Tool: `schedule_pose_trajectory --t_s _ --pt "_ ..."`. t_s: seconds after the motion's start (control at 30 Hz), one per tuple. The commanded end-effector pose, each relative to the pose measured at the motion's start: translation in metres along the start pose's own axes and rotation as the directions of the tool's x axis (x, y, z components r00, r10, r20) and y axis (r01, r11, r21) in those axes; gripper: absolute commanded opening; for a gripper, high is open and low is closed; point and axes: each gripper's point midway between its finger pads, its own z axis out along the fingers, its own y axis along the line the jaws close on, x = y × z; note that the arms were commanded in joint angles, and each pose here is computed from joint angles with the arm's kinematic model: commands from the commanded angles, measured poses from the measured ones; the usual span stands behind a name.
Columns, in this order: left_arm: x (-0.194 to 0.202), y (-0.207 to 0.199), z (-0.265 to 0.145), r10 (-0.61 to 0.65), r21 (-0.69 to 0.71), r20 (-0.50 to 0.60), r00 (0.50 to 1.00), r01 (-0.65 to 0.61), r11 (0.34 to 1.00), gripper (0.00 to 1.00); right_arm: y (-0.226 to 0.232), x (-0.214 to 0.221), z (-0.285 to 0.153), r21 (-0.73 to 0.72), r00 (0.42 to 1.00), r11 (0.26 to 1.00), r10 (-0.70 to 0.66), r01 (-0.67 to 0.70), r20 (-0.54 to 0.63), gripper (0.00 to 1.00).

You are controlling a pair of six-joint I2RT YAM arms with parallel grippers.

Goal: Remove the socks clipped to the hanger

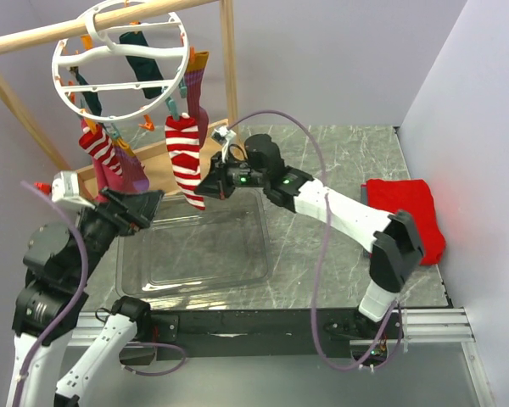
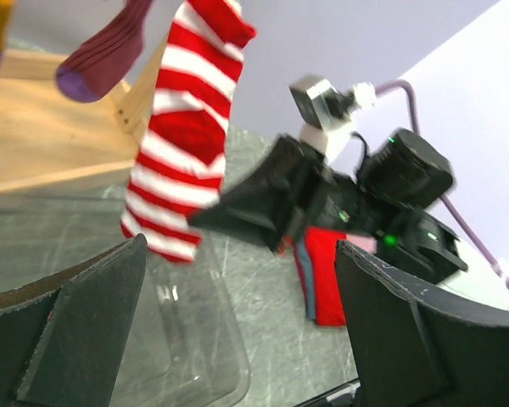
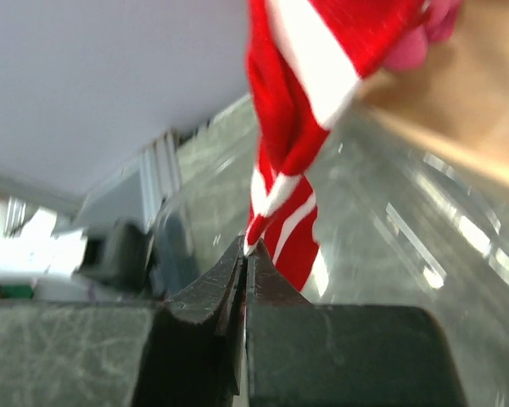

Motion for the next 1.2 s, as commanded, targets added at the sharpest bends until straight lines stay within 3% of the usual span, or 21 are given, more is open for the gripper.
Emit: schedule_pose_trajectory --t_s 0.0,0.2,0.4,0.5,0.63,0.67,0.83,1.17 --pt "-0.018 -0.027 0.019 0.0 0.088 0.022 1.0 -0.002 0.996 0.96 0.051 -0.009 -0.045 -0.09 0.996 0.995 -0.06 0.054 -0.068 0.0" --pt "-0.003 -0.027 0.039 -0.088 0.122 -0.017 0.996 0.09 0.988 0.96 0.084 -0.01 -0.064 -0.211 0.992 0.977 -0.06 0.037 -0.108 0.0" --pt "-0.043 -0.034 0.053 -0.074 0.099 0.129 0.989 0.062 0.993 0.96 0.098 -0.015 -0.071 -0.265 0.991 0.963 -0.075 0.044 -0.108 0.0" --pt "-0.053 -0.032 0.074 -0.065 0.066 0.154 0.986 0.055 0.996 0.96 0.098 -0.016 -0.072 -0.266 0.99 0.962 -0.086 0.054 -0.111 0.0" --pt "-0.055 -0.024 0.115 -0.079 0.061 0.105 0.991 0.073 0.995 0.96 0.097 -0.019 -0.074 -0.273 0.991 0.96 -0.085 0.055 -0.099 0.0" --pt "-0.055 -0.026 0.118 -0.084 0.088 0.081 0.993 0.077 0.993 0.96 0.098 -0.02 -0.074 -0.28 0.992 0.958 -0.083 0.053 -0.097 0.0" --pt "-0.082 -0.023 0.119 -0.095 0.166 0.163 0.982 0.068 0.984 0.96 0.101 -0.023 -0.076 -0.302 0.993 0.951 -0.088 0.06 -0.079 0.0" --pt "-0.082 -0.033 0.125 -0.125 0.337 0.123 0.985 0.077 0.938 0.96 0.105 -0.026 -0.077 -0.327 0.993 0.943 -0.093 0.066 -0.069 0.0"
